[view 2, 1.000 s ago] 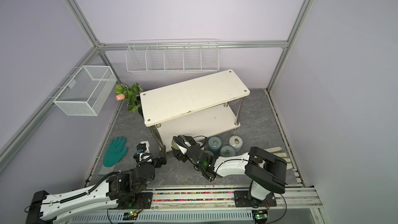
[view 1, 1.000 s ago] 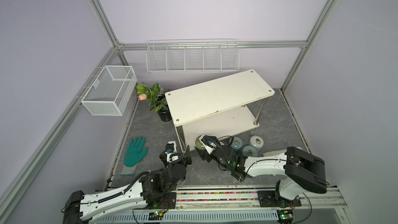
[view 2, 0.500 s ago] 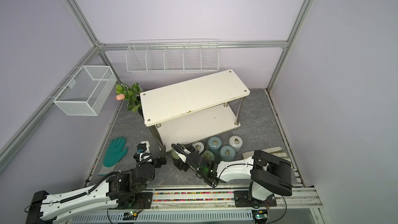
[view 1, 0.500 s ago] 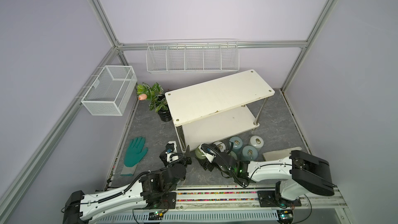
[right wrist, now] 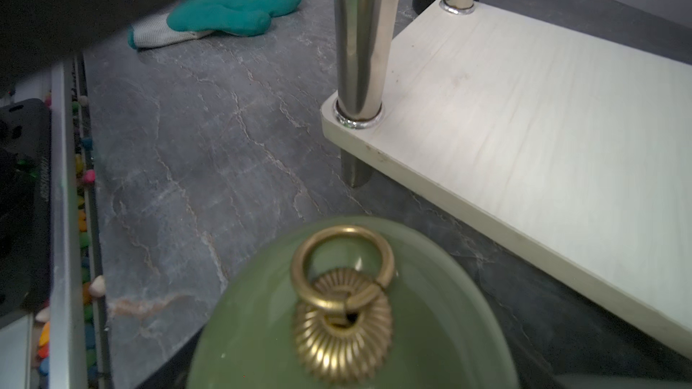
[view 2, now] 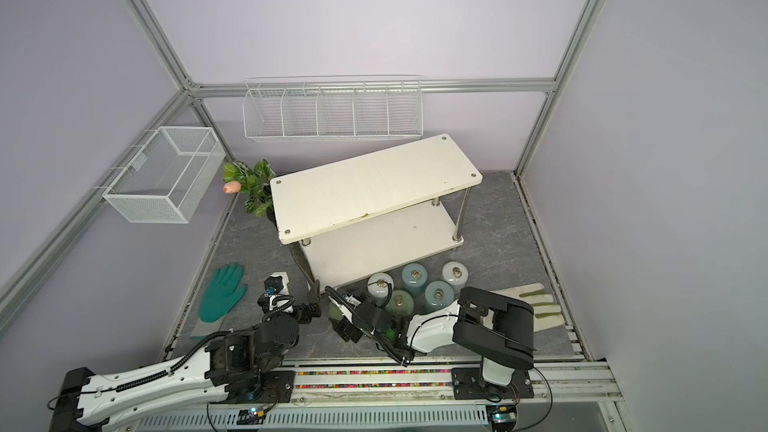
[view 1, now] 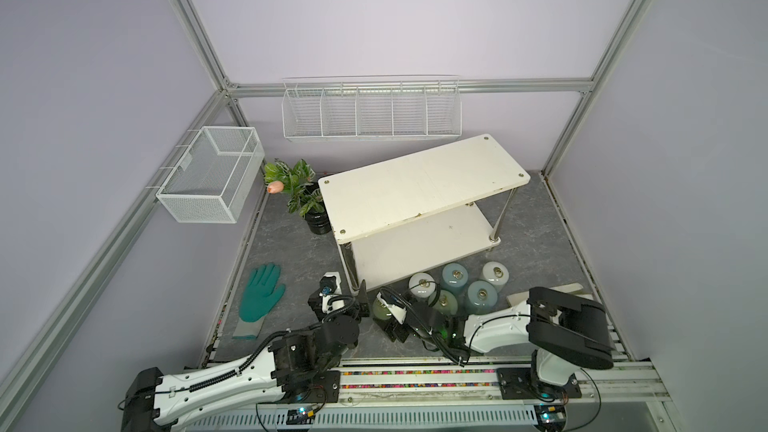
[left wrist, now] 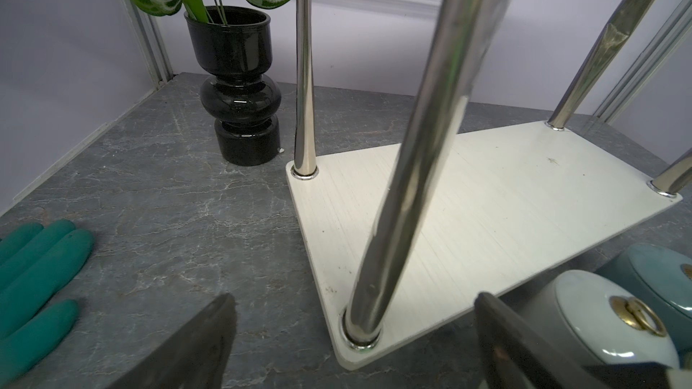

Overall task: Remove the tea canisters from the shelf
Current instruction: Place the tea canister at the center of the board.

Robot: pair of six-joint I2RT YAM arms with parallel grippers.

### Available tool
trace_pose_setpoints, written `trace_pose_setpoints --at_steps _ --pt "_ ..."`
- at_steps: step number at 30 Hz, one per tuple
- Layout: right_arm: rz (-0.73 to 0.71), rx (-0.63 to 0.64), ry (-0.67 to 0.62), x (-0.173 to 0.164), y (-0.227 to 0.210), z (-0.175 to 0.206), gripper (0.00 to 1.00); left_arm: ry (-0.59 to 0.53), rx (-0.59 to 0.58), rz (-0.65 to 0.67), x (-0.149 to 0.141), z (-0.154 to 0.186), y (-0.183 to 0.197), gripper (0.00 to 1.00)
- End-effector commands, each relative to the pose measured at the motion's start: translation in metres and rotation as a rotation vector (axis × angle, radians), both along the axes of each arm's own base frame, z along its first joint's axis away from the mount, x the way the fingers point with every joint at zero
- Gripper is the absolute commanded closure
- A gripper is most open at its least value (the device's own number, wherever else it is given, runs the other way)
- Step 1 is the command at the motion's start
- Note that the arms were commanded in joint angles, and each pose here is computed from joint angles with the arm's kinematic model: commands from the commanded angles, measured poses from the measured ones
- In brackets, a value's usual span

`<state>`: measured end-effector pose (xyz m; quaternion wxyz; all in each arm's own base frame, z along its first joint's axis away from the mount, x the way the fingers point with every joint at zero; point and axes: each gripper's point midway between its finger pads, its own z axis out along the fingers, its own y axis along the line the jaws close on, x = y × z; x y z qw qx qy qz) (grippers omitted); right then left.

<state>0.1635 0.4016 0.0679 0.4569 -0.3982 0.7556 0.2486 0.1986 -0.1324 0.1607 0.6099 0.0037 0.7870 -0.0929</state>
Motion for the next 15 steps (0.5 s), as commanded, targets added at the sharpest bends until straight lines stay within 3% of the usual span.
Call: trace_pose_setpoints --at_steps 1,8,15 --pt "-0.01 0.125 -0.008 0.002 0.011 0.021 0.33 -0.005 0.009 0.004 0.0 -0.002 0.001 0.0" --pt "-0.033 0.094 0.013 0.003 0.007 0.002 0.29 -0.004 0.014 0.006 0.0 -0.002 0.001 0.0" --pt "-0.097 0.073 0.036 0.008 -0.004 -0.011 0.14 -0.003 0.015 0.007 0.0 -0.002 0.0 0.0"
